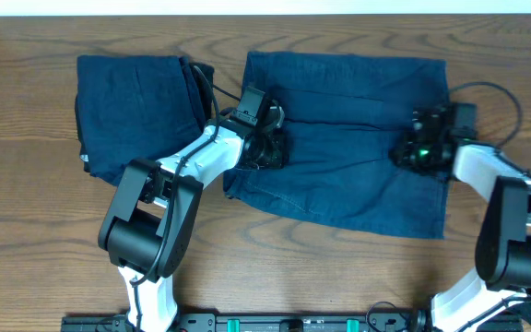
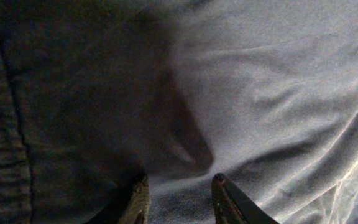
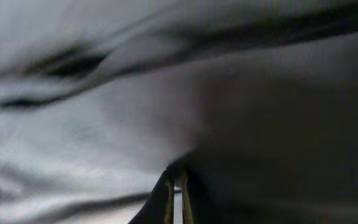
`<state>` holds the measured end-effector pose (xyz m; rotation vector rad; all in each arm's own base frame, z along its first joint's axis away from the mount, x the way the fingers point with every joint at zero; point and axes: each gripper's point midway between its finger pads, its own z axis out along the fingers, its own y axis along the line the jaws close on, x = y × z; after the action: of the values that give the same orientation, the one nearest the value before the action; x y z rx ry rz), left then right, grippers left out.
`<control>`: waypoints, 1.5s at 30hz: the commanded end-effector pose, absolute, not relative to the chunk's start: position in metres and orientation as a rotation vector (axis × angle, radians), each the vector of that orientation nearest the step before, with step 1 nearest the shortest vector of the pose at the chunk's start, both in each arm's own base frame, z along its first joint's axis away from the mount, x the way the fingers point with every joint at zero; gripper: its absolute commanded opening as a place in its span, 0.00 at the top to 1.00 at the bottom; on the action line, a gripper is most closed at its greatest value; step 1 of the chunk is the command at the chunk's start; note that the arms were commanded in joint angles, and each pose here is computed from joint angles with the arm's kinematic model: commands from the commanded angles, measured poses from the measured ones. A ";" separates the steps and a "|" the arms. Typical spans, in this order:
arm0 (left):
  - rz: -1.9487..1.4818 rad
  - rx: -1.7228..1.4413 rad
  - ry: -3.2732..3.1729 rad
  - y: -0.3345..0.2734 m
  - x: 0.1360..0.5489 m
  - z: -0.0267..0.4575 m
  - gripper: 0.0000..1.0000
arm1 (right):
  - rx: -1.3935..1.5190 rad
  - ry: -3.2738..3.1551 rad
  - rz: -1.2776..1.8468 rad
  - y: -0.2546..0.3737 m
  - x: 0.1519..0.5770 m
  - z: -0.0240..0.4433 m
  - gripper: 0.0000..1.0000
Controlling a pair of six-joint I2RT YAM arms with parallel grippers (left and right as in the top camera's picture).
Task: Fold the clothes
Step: 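Release both grippers and pull them back toward the front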
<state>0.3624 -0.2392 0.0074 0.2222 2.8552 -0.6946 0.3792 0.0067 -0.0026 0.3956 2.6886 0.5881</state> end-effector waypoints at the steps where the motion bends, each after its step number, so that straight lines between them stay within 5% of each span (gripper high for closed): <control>1: -0.645 0.216 2.916 -0.233 0.354 -0.016 0.64 | 0.543 2.688 0.414 -0.039 0.378 -0.012 0.93; 7: -0.669 0.227 2.848 -0.240 0.370 0.002 0.64 | 0.567 2.593 0.416 -0.063 0.407 0.016 0.95; 13: -0.718 0.253 2.682 -0.247 0.386 0.074 0.64 | 0.556 2.640 0.603 -0.044 0.415 0.065 0.99; 22: -0.638 0.213 2.637 -0.205 0.336 0.173 0.64 | 0.802 2.979 0.499 -0.037 0.316 0.110 0.99; 33: -0.330 0.140 2.864 -0.155 0.293 0.131 0.63 | 1.226 2.942 0.197 -0.044 0.224 0.102 0.99; 38: -0.294 0.136 2.943 -0.147 0.274 0.109 0.62 | 1.296 2.845 0.032 -0.055 0.196 0.089 0.90; 45: -0.263 0.104 3.001 -0.135 0.262 0.092 0.57 | 1.393 2.800 -0.125 -0.067 0.173 0.059 0.58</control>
<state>0.2646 -0.1425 0.0998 0.1183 2.9776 -0.2973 0.1862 -0.0543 0.0692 1.2995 2.8398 0.0081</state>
